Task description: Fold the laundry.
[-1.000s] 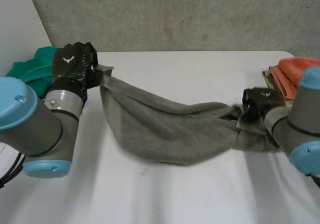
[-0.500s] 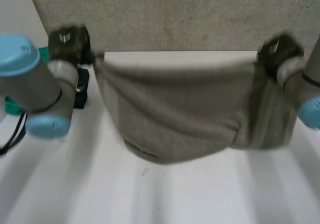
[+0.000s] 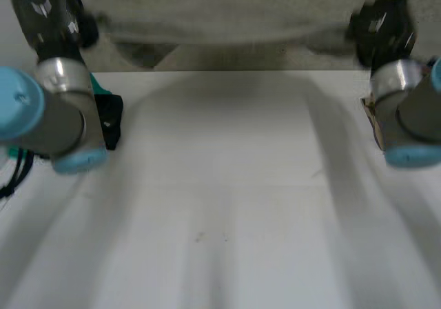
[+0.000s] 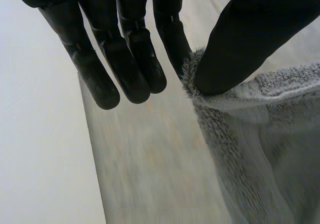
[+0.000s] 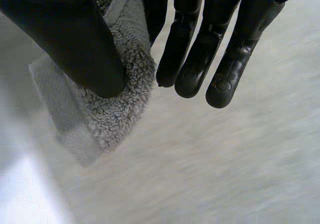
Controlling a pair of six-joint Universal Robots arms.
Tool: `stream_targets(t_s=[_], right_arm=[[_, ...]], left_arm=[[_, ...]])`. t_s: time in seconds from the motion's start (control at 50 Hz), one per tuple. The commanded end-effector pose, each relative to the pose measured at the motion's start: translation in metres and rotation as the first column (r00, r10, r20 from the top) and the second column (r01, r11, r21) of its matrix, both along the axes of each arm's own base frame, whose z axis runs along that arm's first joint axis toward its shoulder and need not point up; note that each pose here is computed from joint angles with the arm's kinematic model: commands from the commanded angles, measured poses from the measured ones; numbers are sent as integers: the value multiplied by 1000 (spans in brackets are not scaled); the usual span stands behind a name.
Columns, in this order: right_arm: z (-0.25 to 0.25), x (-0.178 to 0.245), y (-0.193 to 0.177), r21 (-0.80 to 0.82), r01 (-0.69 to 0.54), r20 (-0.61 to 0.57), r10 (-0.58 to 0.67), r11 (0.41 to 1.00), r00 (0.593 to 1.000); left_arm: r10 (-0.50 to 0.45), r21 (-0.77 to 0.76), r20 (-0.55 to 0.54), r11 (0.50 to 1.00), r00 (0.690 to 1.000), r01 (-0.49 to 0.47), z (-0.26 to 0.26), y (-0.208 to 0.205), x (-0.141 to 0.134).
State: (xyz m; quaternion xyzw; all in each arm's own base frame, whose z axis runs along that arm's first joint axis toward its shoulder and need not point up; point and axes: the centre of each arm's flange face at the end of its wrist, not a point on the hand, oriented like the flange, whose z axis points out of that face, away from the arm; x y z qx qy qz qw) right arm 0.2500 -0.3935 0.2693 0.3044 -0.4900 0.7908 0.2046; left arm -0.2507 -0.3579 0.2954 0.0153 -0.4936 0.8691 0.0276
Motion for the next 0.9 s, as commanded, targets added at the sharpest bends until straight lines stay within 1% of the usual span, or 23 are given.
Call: stream_targets(t_s=[0.02,0.04,0.08,0.14,0.28,0.32,0.38,0.4,0.46,0.48,0.5,0.54,0.56,0.62,0.64,0.68,0.7,0.72,0.78,0.8,0.84,0.86,0.9], right_arm=[[-116,-7,33,425,-10,-108,62,905,992],[-125,-9,38,458,-3,-119,65,889,991],[-131,-10,42,484,1,-126,69,875,990],[-132,-12,53,519,1,-126,75,855,989],[-116,-33,60,542,40,-132,38,840,990],[-112,-39,63,547,43,-130,34,836,991],[-108,-43,65,548,34,-122,40,836,992],[-107,-48,66,552,28,-118,45,833,992],[-108,-54,66,560,17,-109,54,828,993],[-109,-57,65,565,6,-102,62,825,993],[-110,-57,65,568,0,-98,68,823,993],[-110,-57,65,569,-7,-97,76,822,992],[-110,-57,65,569,-8,-98,78,822,992],[-110,-57,66,571,-6,-100,77,821,992],[-111,-57,66,572,-6,-100,77,820,992],[-111,-57,66,572,-7,-100,79,820,992],[-111,-57,66,573,-7,-98,77,820,992],[-111,-57,66,574,-6,-98,77,819,992],[-111,-58,66,574,-7,-97,76,818,992],[-111,-58,65,575,-9,-94,77,818,993],[-112,-58,65,576,-11,-94,79,817,992],[-112,-58,65,576,-11,-94,79,817,992],[-113,-58,65,577,-11,-95,81,817,992]], left_arm=[[-24,280,70,960,997,4,-102,11,6],[-31,332,85,943,996,1,-116,14,8],[-35,370,99,929,994,-5,-125,19,9],[-37,462,122,886,992,-24,-139,28,17],[-61,585,74,811,995,6,-125,54,26],[-71,595,75,804,995,12,-117,59,27],[-79,575,72,818,994,23,-101,62,27],[-99,557,71,829,993,43,-93,63,27],[-158,535,87,840,984,88,-83,61,25],[-203,527,116,842,972,113,-81,56,27],[-225,523,137,844,965,122,-80,52,29],[-288,521,193,840,938,151,-80,47,30],[-352,520,259,835,899,177,-82,43,31],[-436,521,368,828,821,206,-89,42,31],[-477,536,429,818,767,209,-97,42,32],[-496,562,475,807,727,183,-107,41,39],[-499,581,489,798,715,159,-112,41,44],[-514,628,504,770,694,115,-123,42,52],[-559,700,490,710,669,80,-134,51,57],[-592,739,466,669,658,78,-139,58,57],[-619,775,438,628,651,75,-146,65,57],[-627,784,430,616,649,77,-148,67,57],[-629,784,429,616,648,79,-152,67,56]])
